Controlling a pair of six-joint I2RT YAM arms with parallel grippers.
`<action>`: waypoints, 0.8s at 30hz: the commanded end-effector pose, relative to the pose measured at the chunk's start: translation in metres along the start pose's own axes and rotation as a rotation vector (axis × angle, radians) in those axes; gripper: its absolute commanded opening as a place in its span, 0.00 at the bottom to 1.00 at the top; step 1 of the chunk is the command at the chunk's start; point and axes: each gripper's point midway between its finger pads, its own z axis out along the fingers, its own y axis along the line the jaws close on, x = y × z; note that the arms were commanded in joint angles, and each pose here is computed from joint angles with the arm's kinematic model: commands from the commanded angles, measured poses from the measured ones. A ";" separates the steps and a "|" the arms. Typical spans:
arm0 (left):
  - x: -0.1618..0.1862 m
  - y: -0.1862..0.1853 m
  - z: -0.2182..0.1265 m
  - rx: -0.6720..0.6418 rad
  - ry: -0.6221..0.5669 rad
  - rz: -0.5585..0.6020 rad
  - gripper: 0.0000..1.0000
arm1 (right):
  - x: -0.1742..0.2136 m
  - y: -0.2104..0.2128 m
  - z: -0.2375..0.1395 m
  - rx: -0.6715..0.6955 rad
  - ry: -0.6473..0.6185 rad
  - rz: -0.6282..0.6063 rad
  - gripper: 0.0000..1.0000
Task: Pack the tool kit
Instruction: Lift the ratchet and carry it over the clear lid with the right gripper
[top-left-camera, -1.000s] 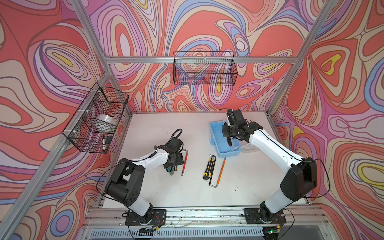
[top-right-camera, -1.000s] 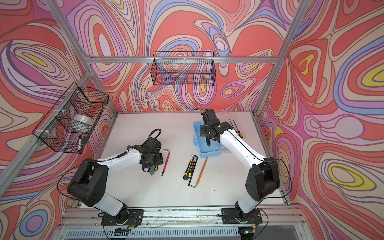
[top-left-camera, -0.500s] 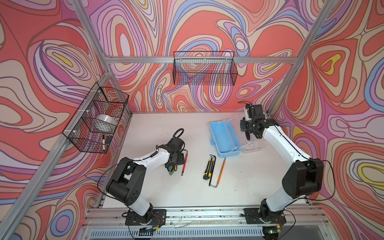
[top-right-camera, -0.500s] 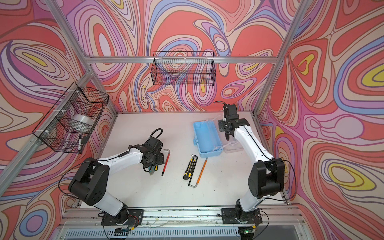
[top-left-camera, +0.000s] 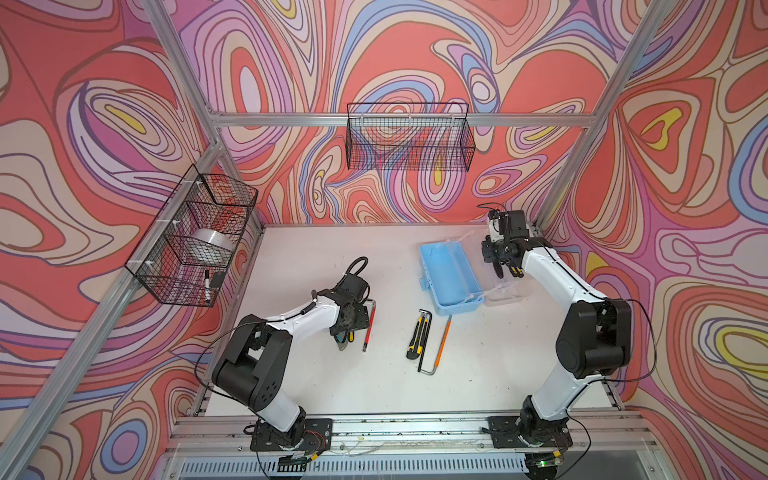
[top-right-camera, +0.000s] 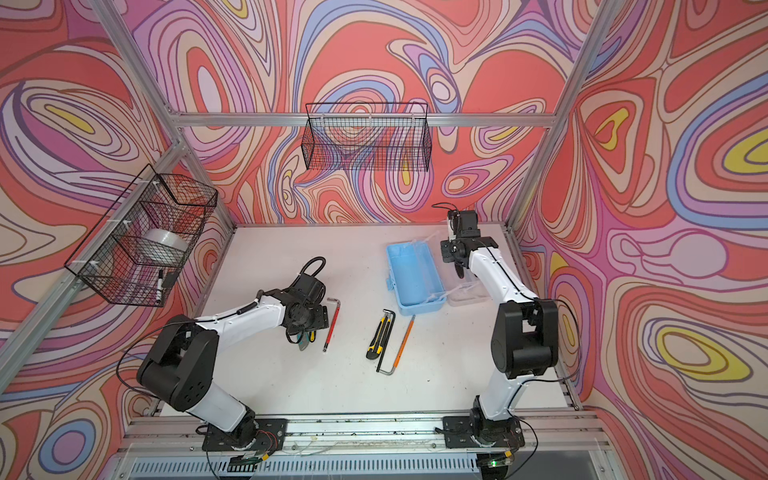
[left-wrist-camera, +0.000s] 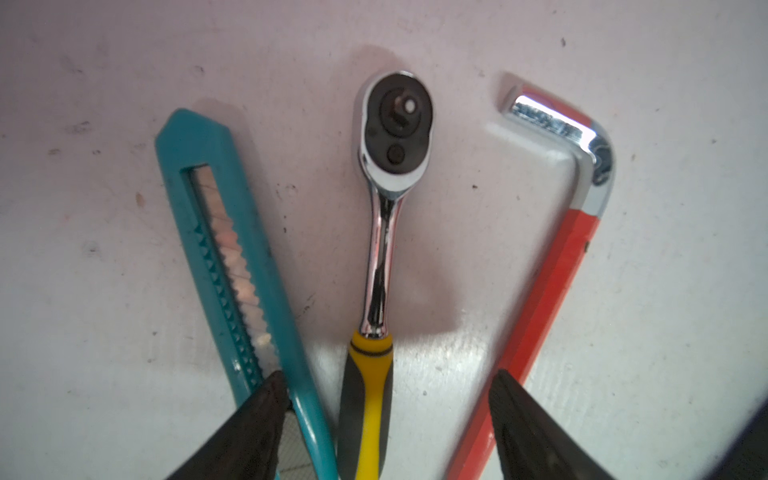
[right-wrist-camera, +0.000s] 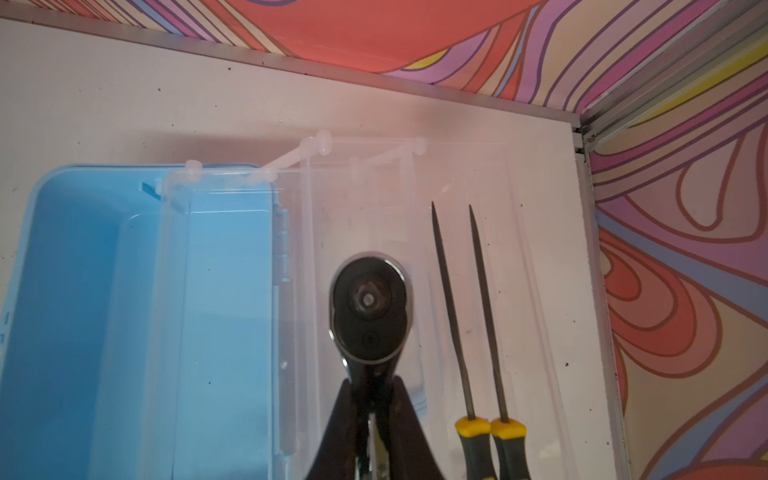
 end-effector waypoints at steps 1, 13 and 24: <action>-0.002 0.000 -0.005 -0.014 -0.008 0.012 0.77 | -0.014 0.001 0.004 -0.020 -0.058 -0.004 0.00; -0.002 -0.001 -0.005 -0.016 -0.009 0.018 0.77 | 0.002 0.007 0.030 -0.043 0.009 -0.022 0.00; -0.003 -0.006 -0.005 -0.009 -0.008 0.025 0.77 | 0.014 0.011 0.034 -0.072 0.056 0.022 0.15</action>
